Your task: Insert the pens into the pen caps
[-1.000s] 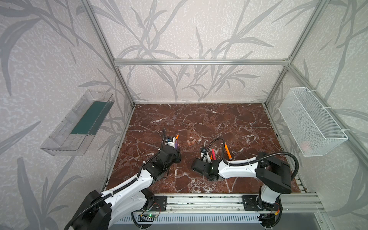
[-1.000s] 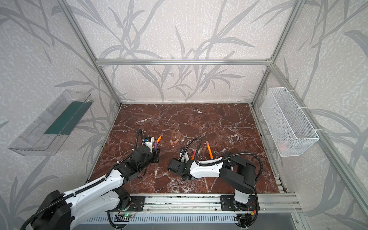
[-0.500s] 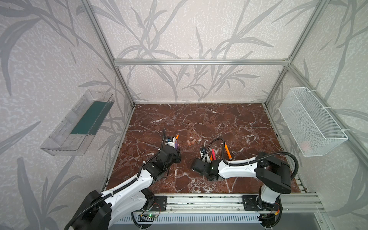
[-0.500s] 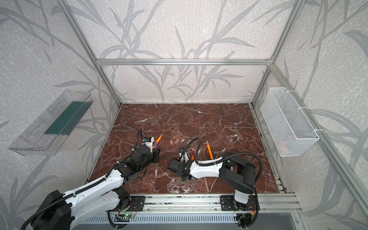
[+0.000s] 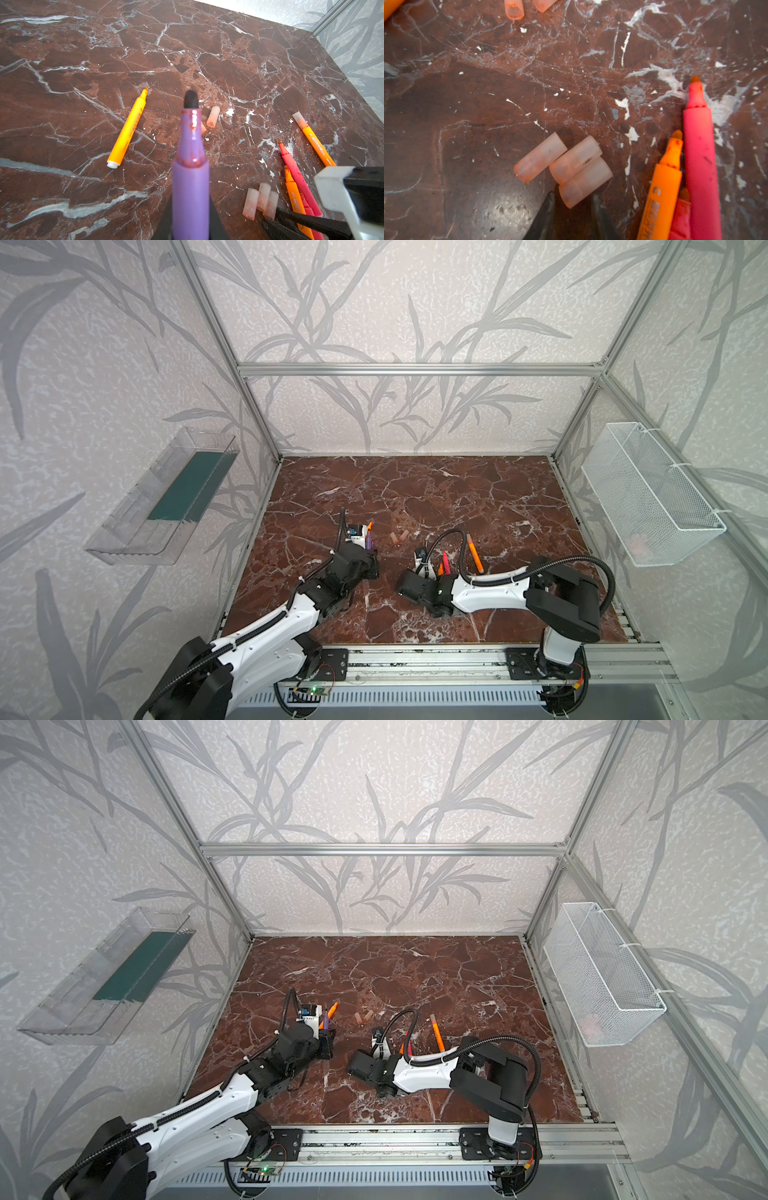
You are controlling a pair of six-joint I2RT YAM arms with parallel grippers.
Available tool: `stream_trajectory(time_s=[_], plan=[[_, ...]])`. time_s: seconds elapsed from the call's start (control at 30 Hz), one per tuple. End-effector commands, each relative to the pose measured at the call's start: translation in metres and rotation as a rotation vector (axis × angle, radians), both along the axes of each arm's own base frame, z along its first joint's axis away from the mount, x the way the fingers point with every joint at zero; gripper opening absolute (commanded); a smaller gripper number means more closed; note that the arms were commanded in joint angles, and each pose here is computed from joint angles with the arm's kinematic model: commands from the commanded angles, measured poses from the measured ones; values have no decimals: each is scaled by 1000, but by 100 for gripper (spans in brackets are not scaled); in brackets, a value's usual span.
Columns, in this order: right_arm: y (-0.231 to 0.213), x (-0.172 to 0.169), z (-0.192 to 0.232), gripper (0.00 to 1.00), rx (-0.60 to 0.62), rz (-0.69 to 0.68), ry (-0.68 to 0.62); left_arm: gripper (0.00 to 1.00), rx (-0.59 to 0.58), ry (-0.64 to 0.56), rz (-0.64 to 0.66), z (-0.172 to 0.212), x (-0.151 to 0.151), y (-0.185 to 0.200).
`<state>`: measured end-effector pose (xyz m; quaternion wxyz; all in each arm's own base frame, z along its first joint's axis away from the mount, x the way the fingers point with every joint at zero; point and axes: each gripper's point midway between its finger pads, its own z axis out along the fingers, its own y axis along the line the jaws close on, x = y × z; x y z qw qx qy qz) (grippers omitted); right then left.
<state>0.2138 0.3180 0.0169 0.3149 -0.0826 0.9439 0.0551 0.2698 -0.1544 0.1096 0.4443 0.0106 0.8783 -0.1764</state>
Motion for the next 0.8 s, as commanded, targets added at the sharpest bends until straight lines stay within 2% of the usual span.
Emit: stream_trajectory(time_s=[0.0,0.1,0.2,0.5,0.77], plan=[[-6,-9,-13,29,-40,5,42,0,-15,-8,6,2,3,-1],[-9,-8,-13,30,-47,-2,37,0,-14,-8,4,2,3,-1],[-10,-5,-11,36,-52,-13,23,0,-17,-9,4,2,3,-2],[-11,10,-16,44,-40,-46,18,0,-16,-10,4,2,3,-1],[-29,13,-13,25,-59,-94,-2,0,-13,-8,3,1,3,-1]])
